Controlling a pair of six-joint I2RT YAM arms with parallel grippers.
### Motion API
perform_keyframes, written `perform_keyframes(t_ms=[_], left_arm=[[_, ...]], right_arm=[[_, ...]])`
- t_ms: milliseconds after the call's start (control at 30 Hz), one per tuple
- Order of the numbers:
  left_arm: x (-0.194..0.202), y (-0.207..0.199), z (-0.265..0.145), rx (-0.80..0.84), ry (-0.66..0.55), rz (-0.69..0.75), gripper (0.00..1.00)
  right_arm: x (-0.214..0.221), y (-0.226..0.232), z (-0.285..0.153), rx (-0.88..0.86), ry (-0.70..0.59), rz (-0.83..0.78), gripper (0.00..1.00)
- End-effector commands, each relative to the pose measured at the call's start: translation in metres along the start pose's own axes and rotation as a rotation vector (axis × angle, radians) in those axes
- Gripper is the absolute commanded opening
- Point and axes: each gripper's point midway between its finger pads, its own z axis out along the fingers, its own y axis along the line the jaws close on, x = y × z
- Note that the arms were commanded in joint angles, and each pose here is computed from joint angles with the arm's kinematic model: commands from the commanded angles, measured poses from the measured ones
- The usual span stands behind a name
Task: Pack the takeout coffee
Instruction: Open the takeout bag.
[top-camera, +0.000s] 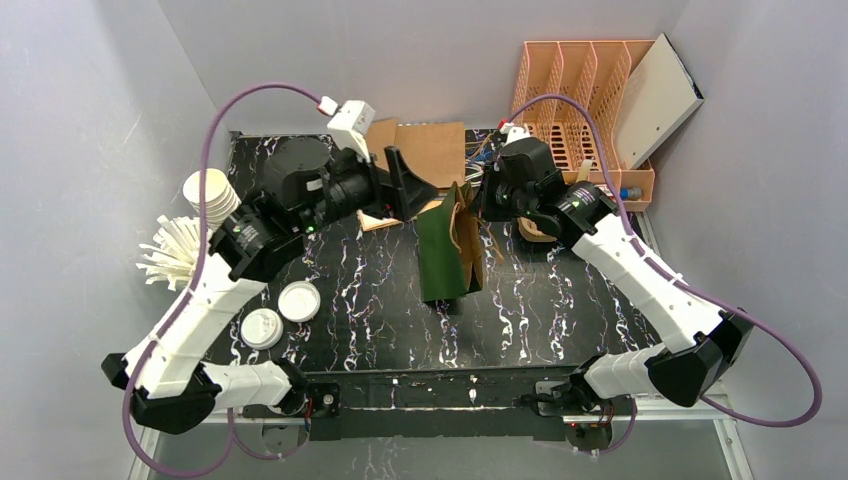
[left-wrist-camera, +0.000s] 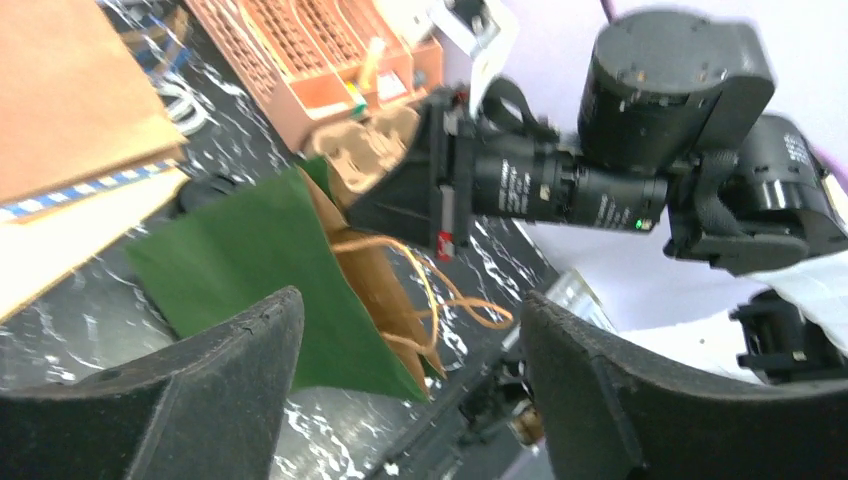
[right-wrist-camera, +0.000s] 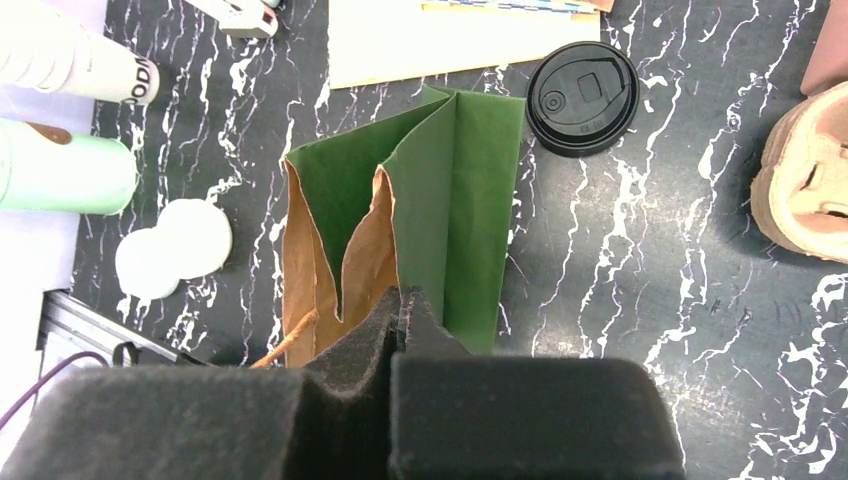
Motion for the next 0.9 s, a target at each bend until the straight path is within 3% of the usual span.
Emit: perform_keyframes(t_ms=[0, 33, 67, 333, 400, 533, 600, 700, 867], left_arm=[[0.05, -0.024, 0.026, 0.085, 0.123, -0.074, 0.86], [0.055, -0.027, 0.027, 0.062, 0.117, -0.054, 0.95], [0.057, -0.026, 0.028, 0.023, 0.101, -0.033, 0.98], [0.091, -0.007, 0.045, -0.173, 0.126, 0.056, 0.95], [0.091, 0.002, 0.047, -0.215, 0.119, 0.087, 0.81], [0.081, 0.032, 0.038, -0.356, 0.056, 0.147, 0.29], [0.079, 0.044, 0.034, -0.413, 0.04, 0.175, 0.14], [0.074, 0.059, 0.028, -0.489, 0.039, 0.214, 0.0], [0.063, 0.098, 0.008, -0.641, 0.053, 0.274, 0.0]], right_arm=[[-0.029, 0.018, -0.014, -0.068, -0.112, 0.052, 0.01], [-0.03, 0.019, -0.014, -0.072, -0.116, 0.055, 0.01], [-0.03, 0.019, -0.015, -0.076, -0.119, 0.058, 0.01], [-0.031, 0.019, -0.015, -0.075, -0.123, 0.067, 0.01], [-0.03, 0.019, -0.015, -0.075, -0.122, 0.067, 0.01], [-0.028, 0.015, -0.017, -0.056, -0.12, 0.065, 0.01], [-0.027, 0.01, -0.019, -0.037, -0.123, 0.059, 0.01], [-0.026, -0.001, -0.024, 0.009, -0.136, 0.047, 0.01], [-0.022, -0.036, -0.028, 0.166, -0.155, 0.008, 0.01]])
